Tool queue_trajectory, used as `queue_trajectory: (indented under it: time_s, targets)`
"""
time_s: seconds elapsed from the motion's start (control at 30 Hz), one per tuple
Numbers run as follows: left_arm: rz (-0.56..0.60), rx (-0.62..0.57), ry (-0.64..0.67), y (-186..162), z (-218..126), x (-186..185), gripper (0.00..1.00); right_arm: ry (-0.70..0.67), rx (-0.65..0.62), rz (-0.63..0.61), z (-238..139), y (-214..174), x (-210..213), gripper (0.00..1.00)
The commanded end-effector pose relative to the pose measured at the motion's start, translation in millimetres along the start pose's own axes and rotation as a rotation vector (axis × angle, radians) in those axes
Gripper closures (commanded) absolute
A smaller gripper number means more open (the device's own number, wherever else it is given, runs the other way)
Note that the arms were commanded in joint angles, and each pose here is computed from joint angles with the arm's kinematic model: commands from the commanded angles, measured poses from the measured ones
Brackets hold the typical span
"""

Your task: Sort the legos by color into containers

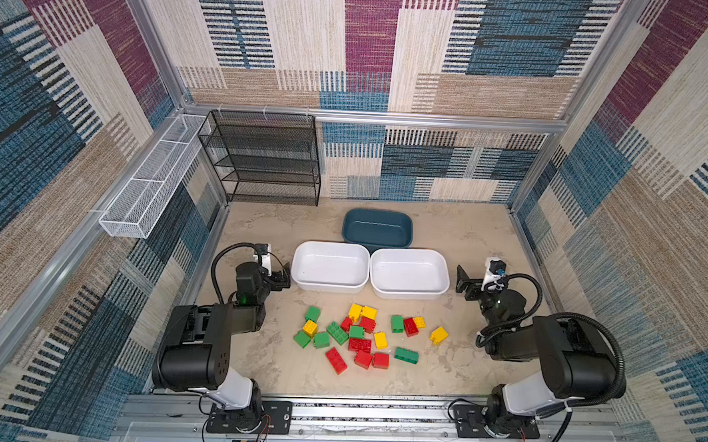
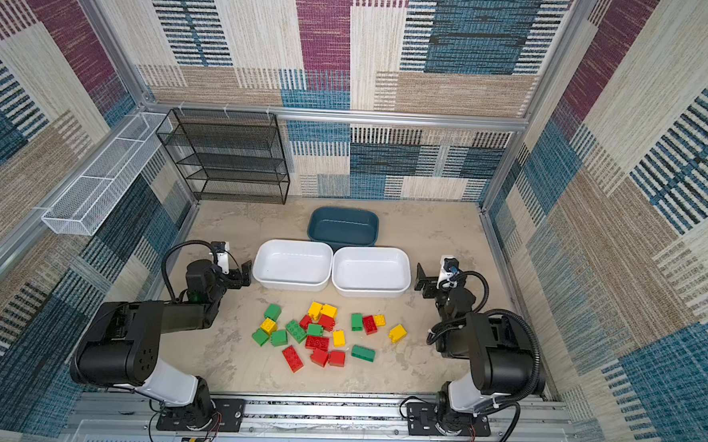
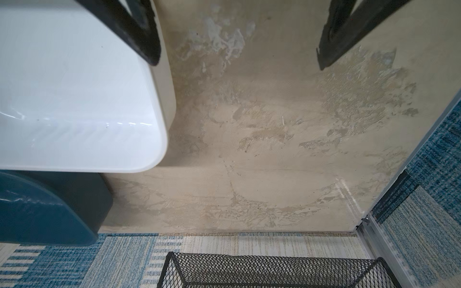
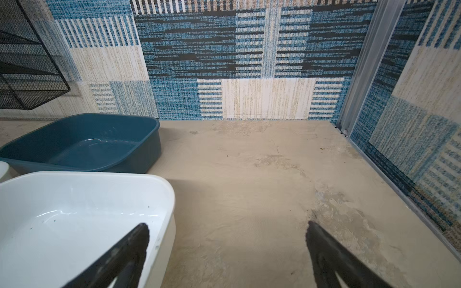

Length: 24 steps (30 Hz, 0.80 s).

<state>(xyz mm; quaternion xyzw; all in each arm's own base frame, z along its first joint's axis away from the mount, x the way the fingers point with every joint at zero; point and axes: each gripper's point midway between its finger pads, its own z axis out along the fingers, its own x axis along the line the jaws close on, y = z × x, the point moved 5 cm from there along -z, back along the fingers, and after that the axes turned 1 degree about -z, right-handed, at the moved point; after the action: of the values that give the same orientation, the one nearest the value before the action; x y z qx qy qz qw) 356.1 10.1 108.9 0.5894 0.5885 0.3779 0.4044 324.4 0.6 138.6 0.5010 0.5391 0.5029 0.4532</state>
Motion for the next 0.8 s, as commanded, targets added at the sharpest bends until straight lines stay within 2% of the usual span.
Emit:
queue_trajectory:
  time_s: [0.0, 0.57, 0.77]
  targets:
    - [-0.016, -0.010, 0.002, 4, 1, 1, 0.00, 0.000, -0.035, -0.004, 0, 7, 0, 0.01]
    - [-0.015, -0.015, -0.004, 3, -1, 0, 0.00, 0.004, -0.039, -0.005, -1, 8, 1, 0.01]
    - [-0.033, -0.078, 0.056, 24, -29, 5, 0.00, 0.025, -0.056, -0.018, -4, 31, 4, 0.01]
